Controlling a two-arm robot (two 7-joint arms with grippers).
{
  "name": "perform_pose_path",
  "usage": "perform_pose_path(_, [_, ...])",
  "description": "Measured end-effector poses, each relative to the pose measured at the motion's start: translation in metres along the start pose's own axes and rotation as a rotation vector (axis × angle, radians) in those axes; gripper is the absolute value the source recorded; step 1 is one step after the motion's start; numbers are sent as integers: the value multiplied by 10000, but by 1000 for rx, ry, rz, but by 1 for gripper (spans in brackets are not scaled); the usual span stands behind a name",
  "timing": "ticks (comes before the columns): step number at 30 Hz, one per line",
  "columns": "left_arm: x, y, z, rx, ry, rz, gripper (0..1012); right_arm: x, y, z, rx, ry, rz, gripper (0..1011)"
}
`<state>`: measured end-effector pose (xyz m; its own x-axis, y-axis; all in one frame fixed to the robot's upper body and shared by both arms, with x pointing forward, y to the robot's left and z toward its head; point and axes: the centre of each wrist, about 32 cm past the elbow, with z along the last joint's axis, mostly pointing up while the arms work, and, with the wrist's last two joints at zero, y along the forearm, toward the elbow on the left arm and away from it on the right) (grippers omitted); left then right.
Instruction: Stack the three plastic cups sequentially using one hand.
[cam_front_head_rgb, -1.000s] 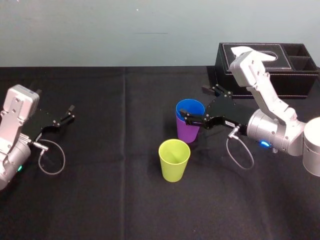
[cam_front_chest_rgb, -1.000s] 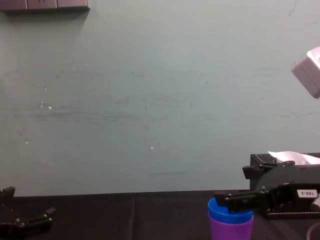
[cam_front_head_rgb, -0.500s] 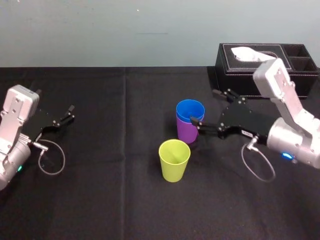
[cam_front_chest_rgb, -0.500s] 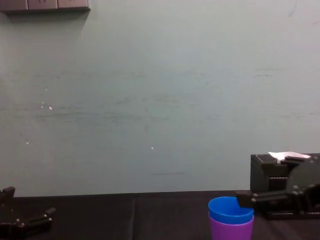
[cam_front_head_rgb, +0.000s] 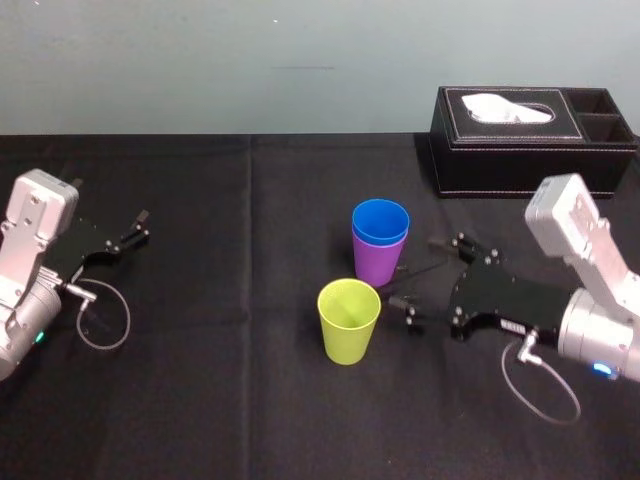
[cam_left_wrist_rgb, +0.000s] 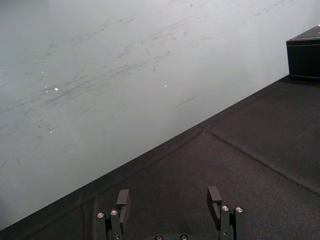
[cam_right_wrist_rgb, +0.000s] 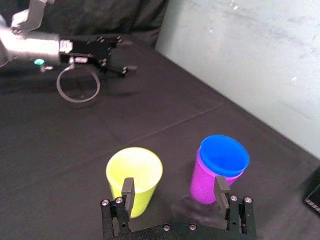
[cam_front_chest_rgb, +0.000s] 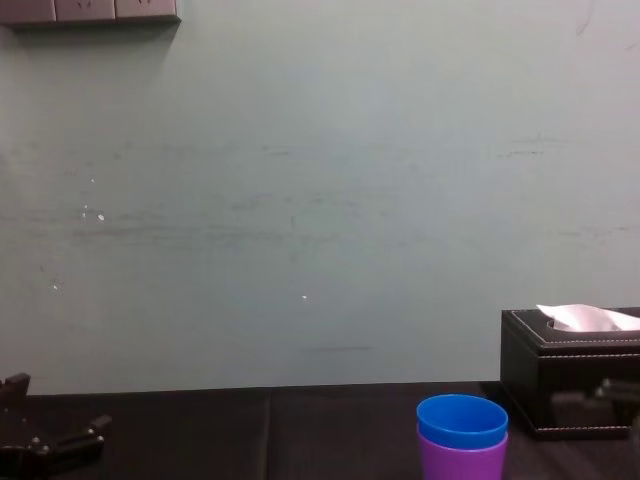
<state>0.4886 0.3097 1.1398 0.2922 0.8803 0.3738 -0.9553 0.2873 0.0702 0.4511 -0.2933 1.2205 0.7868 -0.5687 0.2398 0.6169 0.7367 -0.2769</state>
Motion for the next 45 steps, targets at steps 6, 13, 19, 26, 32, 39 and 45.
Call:
perform_pose_path(6, [0,0,0,0,0,0,1011,-93,-14,-95,-21,18,33,1003])
perform_pose_path(13, [0,0,0,0,0,0,1011,-179,10,-194,-41,43,62,1003])
perform_pose_path(19, [0,0,0,0,0,0,1012,-208,68,-258,-49,63,77,1002])
perform_pose_path(26, [0,0,0,0,0,0,1011,-206,145,-304,-52,78,90,1003])
perform_pose_path(32, [0,0,0,0,0,0,1011,-198,201,-326,-50,91,99,1003])
perform_pose_path(39, [0,0,0,0,0,0,1011,-162,288,-327,-45,103,105,1003])
perform_pose_path(45, [0,0,0,0,0,0,1011,-128,364,-339,-44,119,112,1002])
